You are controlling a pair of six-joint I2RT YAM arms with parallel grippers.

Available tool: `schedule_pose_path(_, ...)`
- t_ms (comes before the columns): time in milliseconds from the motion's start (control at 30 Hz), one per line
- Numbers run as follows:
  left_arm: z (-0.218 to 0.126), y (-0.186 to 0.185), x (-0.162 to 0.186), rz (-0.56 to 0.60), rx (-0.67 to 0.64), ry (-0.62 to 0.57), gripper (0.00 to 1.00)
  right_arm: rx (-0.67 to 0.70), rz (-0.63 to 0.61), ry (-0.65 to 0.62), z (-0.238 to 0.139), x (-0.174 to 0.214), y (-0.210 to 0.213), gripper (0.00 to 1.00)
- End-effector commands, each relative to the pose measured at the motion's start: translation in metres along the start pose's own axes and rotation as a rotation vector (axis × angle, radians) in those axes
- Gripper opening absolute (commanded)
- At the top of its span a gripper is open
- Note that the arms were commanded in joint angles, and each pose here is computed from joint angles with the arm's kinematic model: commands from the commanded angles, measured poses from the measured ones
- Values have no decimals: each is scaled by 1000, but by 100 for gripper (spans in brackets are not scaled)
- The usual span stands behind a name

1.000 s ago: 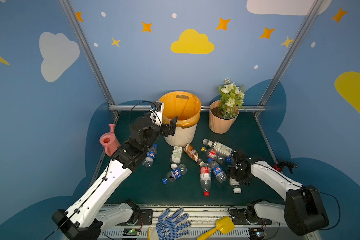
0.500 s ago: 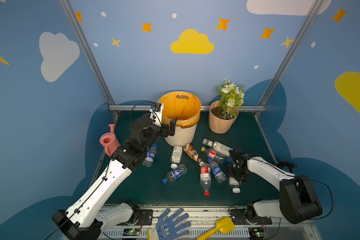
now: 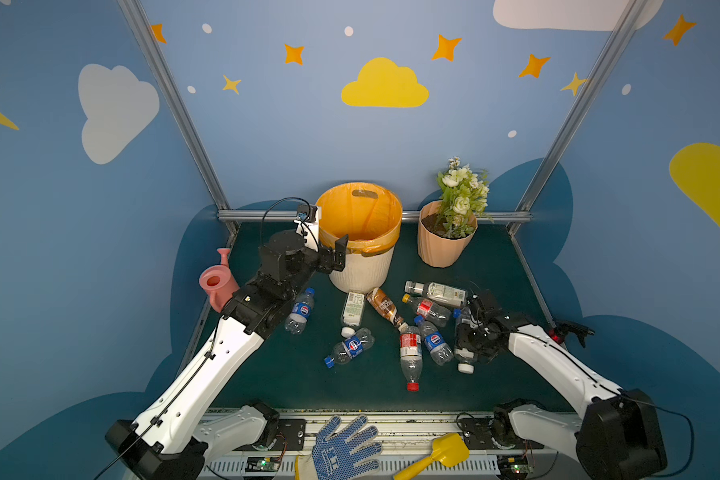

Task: Throw the plastic bottles in the bin
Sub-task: 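Lift the green-labelled bottle with the right gripper over the bin and release it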

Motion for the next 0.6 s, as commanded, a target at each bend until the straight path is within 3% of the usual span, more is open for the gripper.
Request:
schedule_pose_path(0, -3, 7, -4, -39, -25, -4, 100, -52, -44, -41, -17, -2, 5, 58)
schedule_pose_path(233, -3, 17, 3, -92, -76, 12, 100, -182, -105, -230, -71, -22, 18, 55)
schedule_pose_path(567, 5, 27, 34, -122, -145, 110, 100, -319, -187, -670, -181, -76, 39, 53)
Point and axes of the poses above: each gripper's point midway between its finger pads, its own z axis out along the fingers, its own y axis along the line the jaws close on, x = y × z, the point moved 5 cm from there along -z, back along the fingers, and after that the axes turned 9 degrees about z, right-handed, at the moved point
